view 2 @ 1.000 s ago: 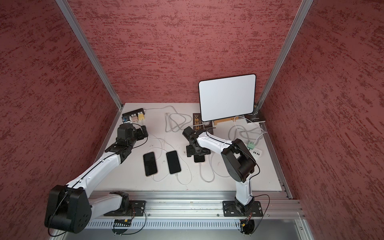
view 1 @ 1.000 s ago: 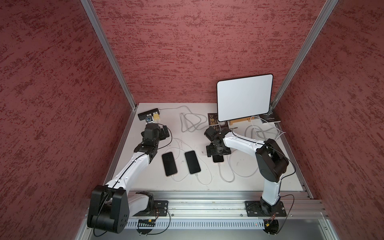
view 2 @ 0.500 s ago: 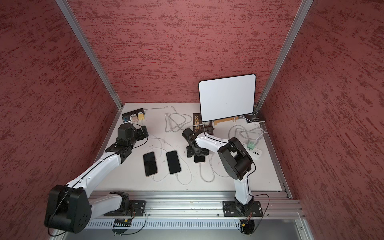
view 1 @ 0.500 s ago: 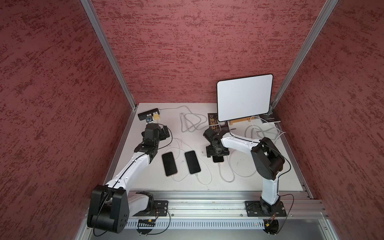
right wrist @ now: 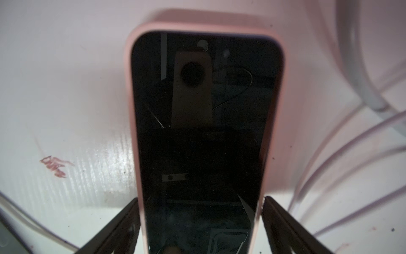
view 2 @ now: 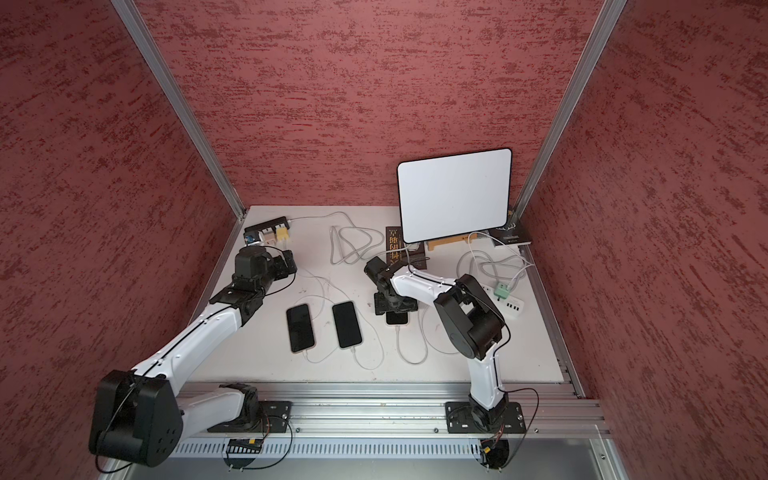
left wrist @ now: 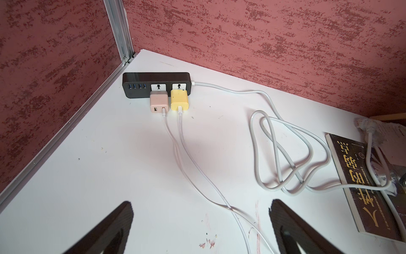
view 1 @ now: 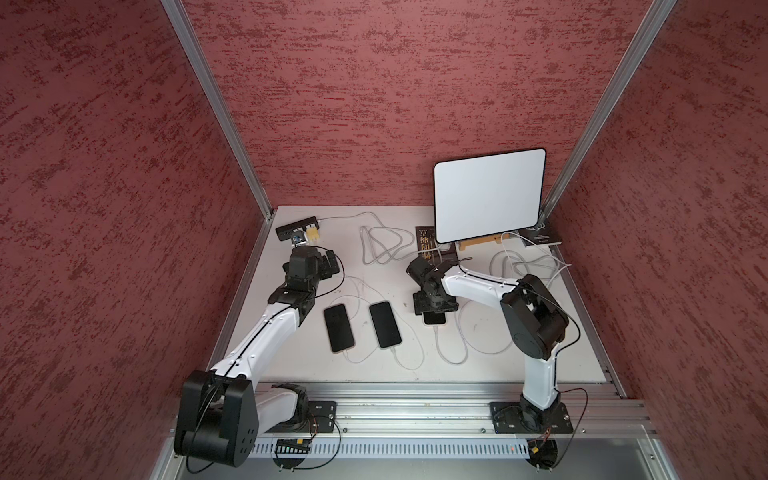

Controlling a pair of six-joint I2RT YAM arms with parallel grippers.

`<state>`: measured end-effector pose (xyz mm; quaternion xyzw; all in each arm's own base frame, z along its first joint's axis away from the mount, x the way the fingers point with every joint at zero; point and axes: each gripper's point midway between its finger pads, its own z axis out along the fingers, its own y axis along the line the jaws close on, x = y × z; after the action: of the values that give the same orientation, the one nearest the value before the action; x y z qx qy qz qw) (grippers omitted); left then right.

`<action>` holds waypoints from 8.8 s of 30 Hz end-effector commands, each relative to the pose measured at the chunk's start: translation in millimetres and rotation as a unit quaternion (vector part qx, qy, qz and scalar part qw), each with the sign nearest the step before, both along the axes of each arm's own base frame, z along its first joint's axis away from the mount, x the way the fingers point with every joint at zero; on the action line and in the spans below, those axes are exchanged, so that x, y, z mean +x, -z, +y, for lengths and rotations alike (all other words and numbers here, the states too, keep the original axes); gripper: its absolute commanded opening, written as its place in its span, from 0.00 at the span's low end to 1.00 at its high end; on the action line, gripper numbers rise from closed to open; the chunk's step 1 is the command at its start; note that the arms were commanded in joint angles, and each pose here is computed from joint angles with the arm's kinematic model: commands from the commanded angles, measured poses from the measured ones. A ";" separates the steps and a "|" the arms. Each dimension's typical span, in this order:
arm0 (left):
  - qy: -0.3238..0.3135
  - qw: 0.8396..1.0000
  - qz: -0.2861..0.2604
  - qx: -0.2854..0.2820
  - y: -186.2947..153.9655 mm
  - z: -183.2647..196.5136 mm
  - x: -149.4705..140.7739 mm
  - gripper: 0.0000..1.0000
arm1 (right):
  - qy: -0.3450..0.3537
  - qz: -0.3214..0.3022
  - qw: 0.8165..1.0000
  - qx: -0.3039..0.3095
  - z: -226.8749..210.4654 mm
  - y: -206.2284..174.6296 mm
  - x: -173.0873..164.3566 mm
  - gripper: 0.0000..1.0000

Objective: Unplug the charging cable from the phone
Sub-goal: Pick up the phone at the center of the board, then remove the charging cable from the phone, then place the phone at the center of the board.

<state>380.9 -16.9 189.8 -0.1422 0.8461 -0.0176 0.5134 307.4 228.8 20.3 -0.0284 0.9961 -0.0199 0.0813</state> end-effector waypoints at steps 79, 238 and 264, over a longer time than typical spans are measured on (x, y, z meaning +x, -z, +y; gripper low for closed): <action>0.650 0.688 -0.025 -0.323 -140.0 -255.3 -115.2 1.00 | -0.353 -0.167 0.684 0.616 83.7 -310.7 -85.1 0.60; 0.620 0.720 -0.038 -0.310 -142.0 -233.9 -90.4 0.15 | -0.237 -0.092 0.892 0.373 48.5 -140.5 -40.3 0.61; 0.686 0.667 -0.021 -0.290 -142.7 -254.3 -128.3 0.18 | -0.410 -0.100 0.700 0.576 74.1 -277.4 -102.9 0.99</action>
<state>262.9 -269.4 307.3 0.2992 0.6762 -0.6100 0.2846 205.9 300.0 274.9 -0.3633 0.7169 0.5706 0.1687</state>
